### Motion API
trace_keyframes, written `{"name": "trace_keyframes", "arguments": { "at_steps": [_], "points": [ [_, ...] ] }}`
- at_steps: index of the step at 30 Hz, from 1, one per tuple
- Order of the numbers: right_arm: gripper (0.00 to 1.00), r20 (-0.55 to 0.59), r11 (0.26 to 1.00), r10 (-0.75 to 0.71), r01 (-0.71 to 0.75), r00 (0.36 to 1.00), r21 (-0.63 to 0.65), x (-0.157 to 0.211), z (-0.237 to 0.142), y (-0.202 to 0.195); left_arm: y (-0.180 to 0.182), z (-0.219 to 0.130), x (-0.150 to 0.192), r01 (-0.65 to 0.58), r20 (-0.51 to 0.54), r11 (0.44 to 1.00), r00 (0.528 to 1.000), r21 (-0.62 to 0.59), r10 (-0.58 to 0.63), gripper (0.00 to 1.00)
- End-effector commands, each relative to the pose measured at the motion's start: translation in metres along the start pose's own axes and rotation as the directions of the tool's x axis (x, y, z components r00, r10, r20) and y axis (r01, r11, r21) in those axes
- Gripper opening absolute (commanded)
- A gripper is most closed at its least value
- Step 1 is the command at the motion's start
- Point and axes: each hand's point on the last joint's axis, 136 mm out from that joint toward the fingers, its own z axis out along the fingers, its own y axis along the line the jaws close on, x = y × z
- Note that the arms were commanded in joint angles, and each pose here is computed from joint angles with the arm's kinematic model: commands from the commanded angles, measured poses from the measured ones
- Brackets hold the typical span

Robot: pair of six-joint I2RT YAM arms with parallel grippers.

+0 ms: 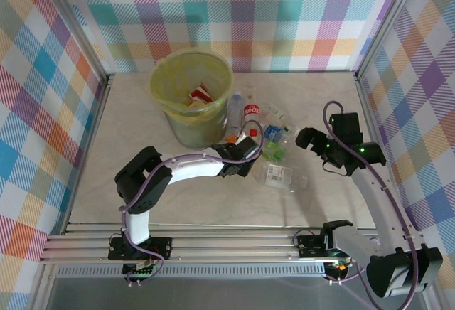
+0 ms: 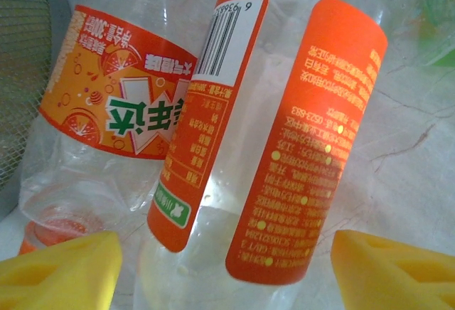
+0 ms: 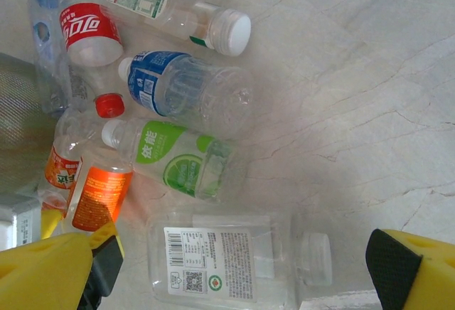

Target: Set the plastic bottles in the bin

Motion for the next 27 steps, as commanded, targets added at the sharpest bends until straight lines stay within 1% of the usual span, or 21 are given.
{"name": "trace_keyframes", "arguments": {
  "at_steps": [1,4,6,9,12,15,17,22,27],
  "points": [
    [1.00,0.000,1.000,0.012,-0.012,1.000,-0.011,-0.001,0.002,0.002,0.001,0.004,-0.011,-0.001,0.016,1.000,1.000,-0.014,0.001,0.74],
    [1.00,-0.004,1.000,0.011,-0.011,1.000,-0.011,0.000,0.003,0.002,0.001,0.006,-0.012,-0.005,0.013,1.000,1.000,-0.018,0.006,0.72],
    [1.00,-0.004,1.000,0.011,-0.011,1.000,-0.008,0.001,0.003,0.001,-0.001,0.007,-0.013,-0.005,0.012,1.000,1.000,-0.009,0.005,0.69],
    [1.00,-0.002,1.000,0.012,-0.012,1.000,-0.009,0.001,0.002,0.000,-0.003,0.009,-0.010,-0.004,0.000,1.000,1.000,-0.005,0.004,0.69],
    [1.00,-0.001,1.000,0.012,-0.012,1.000,-0.011,0.002,0.002,0.000,-0.003,0.011,-0.007,-0.008,-0.010,1.000,1.000,-0.008,0.008,0.70],
    [1.00,-0.003,1.000,0.012,-0.012,1.000,-0.012,0.002,0.002,0.000,-0.004,0.015,-0.002,-0.013,-0.025,1.000,1.000,-0.012,0.013,0.75],
    [1.00,-0.003,1.000,0.011,-0.011,1.000,-0.014,0.002,0.002,0.001,-0.004,0.018,0.001,-0.013,-0.035,1.000,0.999,-0.013,0.013,0.76],
    [1.00,-0.005,1.000,0.011,-0.011,1.000,-0.013,0.003,0.002,0.000,-0.006,0.022,0.002,-0.008,-0.038,1.000,0.999,-0.009,0.007,0.77],
    [1.00,-0.009,1.000,0.014,-0.014,1.000,-0.012,0.004,0.003,-0.001,-0.006,0.021,0.003,-0.004,-0.042,1.000,0.999,-0.010,0.004,0.69]
  ]
}}
